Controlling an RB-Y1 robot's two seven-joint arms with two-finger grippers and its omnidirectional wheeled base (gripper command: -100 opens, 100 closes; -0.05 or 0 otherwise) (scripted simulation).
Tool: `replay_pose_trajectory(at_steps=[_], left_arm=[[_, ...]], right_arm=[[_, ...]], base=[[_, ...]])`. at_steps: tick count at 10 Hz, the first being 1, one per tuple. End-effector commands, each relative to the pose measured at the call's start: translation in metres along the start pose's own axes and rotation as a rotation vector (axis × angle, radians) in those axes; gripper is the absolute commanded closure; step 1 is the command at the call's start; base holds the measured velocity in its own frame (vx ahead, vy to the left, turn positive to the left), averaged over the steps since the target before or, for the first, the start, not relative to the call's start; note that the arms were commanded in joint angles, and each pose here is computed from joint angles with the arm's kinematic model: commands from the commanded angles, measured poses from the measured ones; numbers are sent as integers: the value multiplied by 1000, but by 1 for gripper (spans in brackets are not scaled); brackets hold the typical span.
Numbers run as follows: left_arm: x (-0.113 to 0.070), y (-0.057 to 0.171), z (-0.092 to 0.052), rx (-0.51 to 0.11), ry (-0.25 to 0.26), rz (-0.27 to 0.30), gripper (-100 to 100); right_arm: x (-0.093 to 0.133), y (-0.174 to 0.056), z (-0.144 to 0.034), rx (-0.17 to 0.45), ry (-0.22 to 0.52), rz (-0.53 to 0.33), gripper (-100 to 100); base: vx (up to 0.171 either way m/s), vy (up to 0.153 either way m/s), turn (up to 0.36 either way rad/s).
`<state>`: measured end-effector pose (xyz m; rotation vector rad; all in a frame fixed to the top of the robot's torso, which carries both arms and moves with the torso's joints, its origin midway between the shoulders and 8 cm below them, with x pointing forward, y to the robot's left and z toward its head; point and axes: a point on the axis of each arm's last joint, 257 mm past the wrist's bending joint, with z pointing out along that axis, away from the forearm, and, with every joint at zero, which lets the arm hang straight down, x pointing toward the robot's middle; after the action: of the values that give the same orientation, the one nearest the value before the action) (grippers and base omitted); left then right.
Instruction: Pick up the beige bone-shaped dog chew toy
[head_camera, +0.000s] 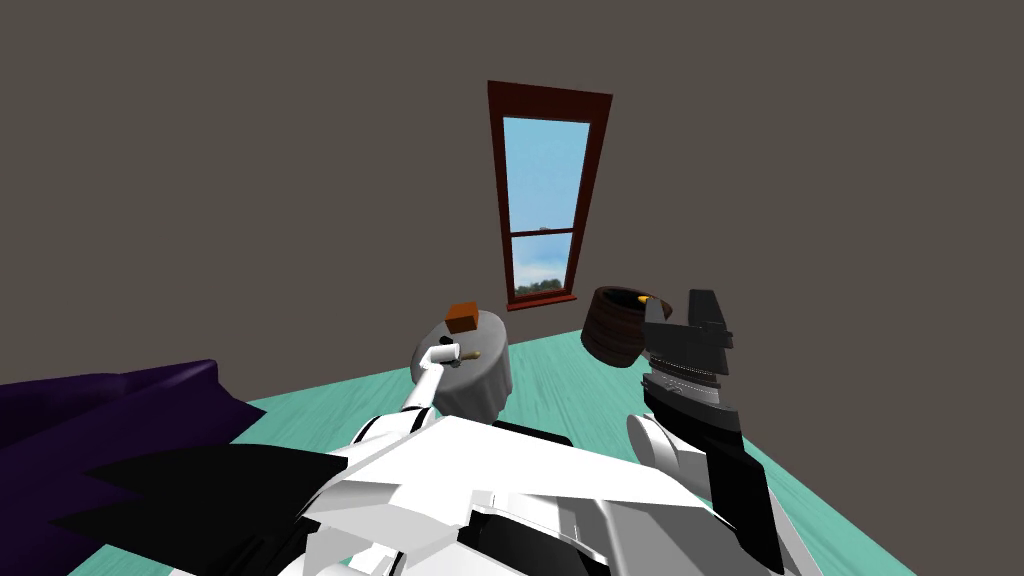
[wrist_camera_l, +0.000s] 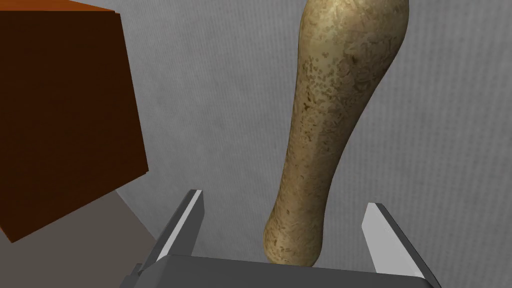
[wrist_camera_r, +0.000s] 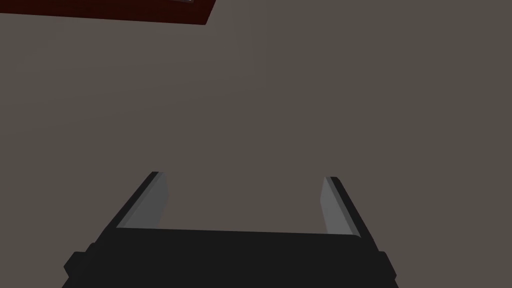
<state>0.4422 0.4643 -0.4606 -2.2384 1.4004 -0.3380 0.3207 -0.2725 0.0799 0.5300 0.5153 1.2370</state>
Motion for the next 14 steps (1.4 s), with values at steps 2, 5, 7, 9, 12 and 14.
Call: replay_pose_trajectory(at_steps=[2, 5, 7, 9, 12, 14], left_arm=[[-3, 1, 4, 0, -9, -15, -100], [-6, 3, 11, -1, -22, -36, -100], [-10, 6, 16, -2, -34, -56, -100], [-10, 6, 17, -3, -35, -58, -100], [-10, 7, 18, -4, -36, -59, 100], [-10, 6, 18, -3, -35, -59, 100]], right_arm=[[0, 0, 0, 0, 0, 0, 0], [0, 0, 0, 0, 0, 0, 0], [0, 0, 0, 0, 0, 0, 0], [0, 0, 0, 0, 0, 0, 0], [0, 0, 0, 0, 0, 0, 0], [0, 0, 0, 0, 0, 0, 0]], base=[[0, 8, -52], [-31, 43, -99], [-31, 41, -125], [-20, 27, -47], [0, 0, 0], [0, 0, 0]])
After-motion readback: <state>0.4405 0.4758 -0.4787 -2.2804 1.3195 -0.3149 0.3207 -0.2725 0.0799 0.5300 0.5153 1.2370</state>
